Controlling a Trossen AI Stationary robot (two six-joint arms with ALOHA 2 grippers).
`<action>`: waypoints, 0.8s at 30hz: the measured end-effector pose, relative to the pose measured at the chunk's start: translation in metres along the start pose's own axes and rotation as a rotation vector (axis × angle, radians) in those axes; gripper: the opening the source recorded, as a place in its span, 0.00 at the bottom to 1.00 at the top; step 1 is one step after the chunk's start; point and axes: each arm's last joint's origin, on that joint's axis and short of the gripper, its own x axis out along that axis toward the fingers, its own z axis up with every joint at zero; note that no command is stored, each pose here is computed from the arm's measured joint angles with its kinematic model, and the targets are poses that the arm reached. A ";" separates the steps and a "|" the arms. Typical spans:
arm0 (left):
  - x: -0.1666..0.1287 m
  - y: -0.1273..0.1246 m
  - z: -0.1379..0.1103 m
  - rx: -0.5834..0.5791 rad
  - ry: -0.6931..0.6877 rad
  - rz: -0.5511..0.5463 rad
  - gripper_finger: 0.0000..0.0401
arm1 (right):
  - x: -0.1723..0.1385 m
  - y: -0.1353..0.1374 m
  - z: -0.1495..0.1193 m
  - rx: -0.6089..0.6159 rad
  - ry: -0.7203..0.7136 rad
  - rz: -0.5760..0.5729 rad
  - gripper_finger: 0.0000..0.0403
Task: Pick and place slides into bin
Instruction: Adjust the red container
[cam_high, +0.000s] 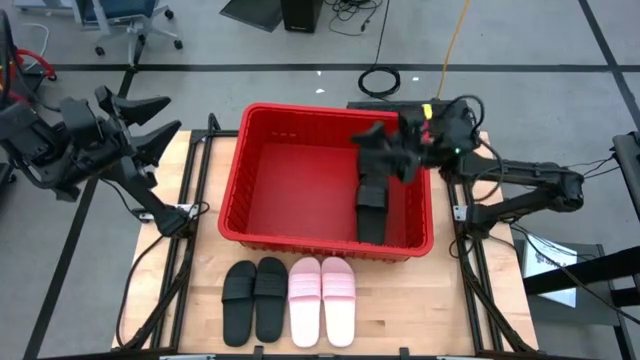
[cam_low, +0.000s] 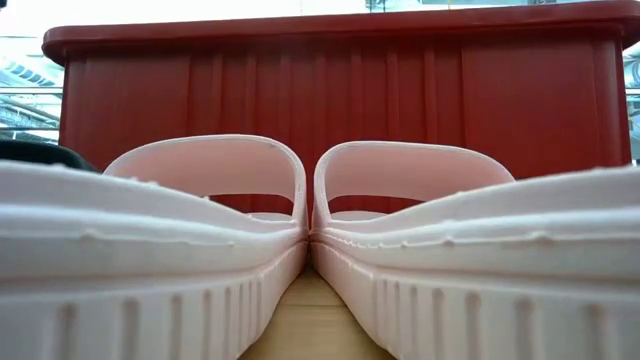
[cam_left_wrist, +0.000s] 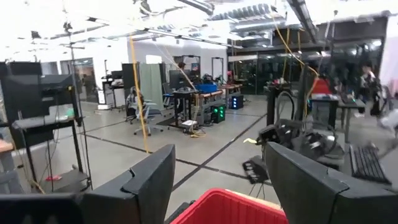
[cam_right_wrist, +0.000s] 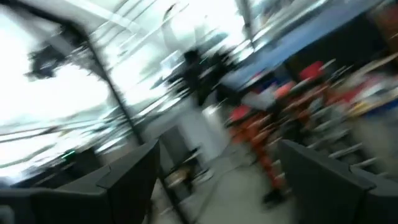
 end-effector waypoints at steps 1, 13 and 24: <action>0.000 -0.001 -0.001 0.015 0.002 -0.012 0.64 | 0.003 0.005 -0.006 0.027 0.031 0.032 0.79; -0.001 -0.011 -0.002 -0.047 -0.030 -0.111 0.64 | 0.011 0.076 -0.085 0.206 0.513 0.005 0.79; 0.000 -0.021 -0.005 -0.113 -0.020 -0.117 0.64 | -0.031 0.076 -0.129 0.190 1.087 -0.303 0.79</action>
